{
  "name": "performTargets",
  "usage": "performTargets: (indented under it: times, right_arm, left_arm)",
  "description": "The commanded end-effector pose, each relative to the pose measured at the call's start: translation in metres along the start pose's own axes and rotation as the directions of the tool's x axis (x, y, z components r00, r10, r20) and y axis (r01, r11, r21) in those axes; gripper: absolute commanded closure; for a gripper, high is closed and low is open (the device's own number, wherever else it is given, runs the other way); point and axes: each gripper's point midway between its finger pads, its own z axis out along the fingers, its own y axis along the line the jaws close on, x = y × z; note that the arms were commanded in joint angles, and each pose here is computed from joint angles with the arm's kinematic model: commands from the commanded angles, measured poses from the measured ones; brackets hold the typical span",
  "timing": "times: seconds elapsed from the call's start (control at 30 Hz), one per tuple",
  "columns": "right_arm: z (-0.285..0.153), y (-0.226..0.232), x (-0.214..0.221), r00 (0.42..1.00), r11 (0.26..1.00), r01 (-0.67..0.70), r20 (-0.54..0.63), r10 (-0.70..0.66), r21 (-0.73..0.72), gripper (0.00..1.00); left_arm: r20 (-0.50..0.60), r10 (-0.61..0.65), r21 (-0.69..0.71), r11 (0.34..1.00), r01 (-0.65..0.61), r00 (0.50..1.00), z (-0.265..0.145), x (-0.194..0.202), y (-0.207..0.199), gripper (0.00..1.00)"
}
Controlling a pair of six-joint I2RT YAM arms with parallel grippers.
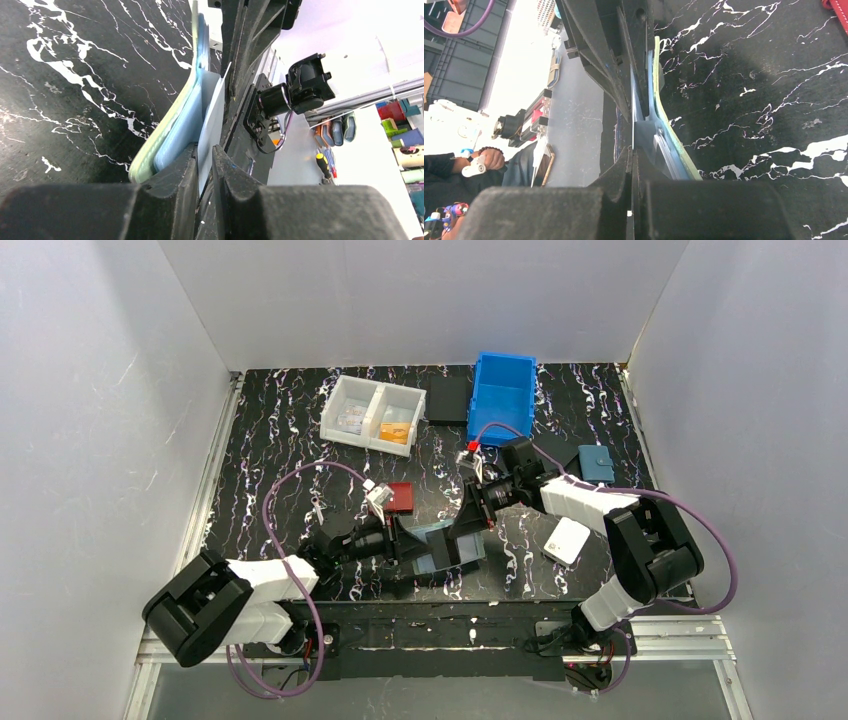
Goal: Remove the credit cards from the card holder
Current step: Remove the credit card from the card holder.
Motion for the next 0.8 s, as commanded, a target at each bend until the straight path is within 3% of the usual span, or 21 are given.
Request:
performTargets:
  times: [0.0,0.13,0.23,0.3,0.67,0.77]
  right_arm:
    - [-0.001,0.005,0.000,1.000,0.999,0.016,0.004,-0.016,-0.036,0.99]
    - [-0.001,0.003,0.000,1.000,0.999,0.014,0.003,-0.013,-0.030,0.99]
    - [-0.002,-0.005,0.001,1.000,1.000,0.016,-0.004,-0.016,0.014,0.99]
    - [-0.004,-0.015,0.005,0.999,0.997,0.032,-0.034,-0.030,0.074,0.99]
    - [-0.015,-0.045,0.011,0.994,0.966,0.066,-0.097,-0.042,0.252,0.99]
    - [-0.020,-0.043,0.006,0.990,0.956,0.113,-0.109,-0.086,0.271,0.99]
  left_arm:
    - [0.031,0.026,0.060,0.998,-0.027,0.999,-0.004,-0.010,-0.014,0.83]
    - [0.018,0.017,0.068,0.997,-0.018,1.000,-0.004,-0.007,-0.015,0.85]
    - [0.024,-0.004,0.045,0.999,0.002,1.000,-0.007,-0.006,-0.007,0.97]
    - [0.035,-0.022,0.019,1.000,0.021,0.999,-0.010,-0.004,0.000,1.00]
    - [0.043,-0.143,-0.135,0.980,0.148,0.989,-0.023,0.017,0.043,1.00]
    - [0.046,-0.227,-0.207,0.951,0.232,0.973,-0.025,0.027,0.059,0.89]
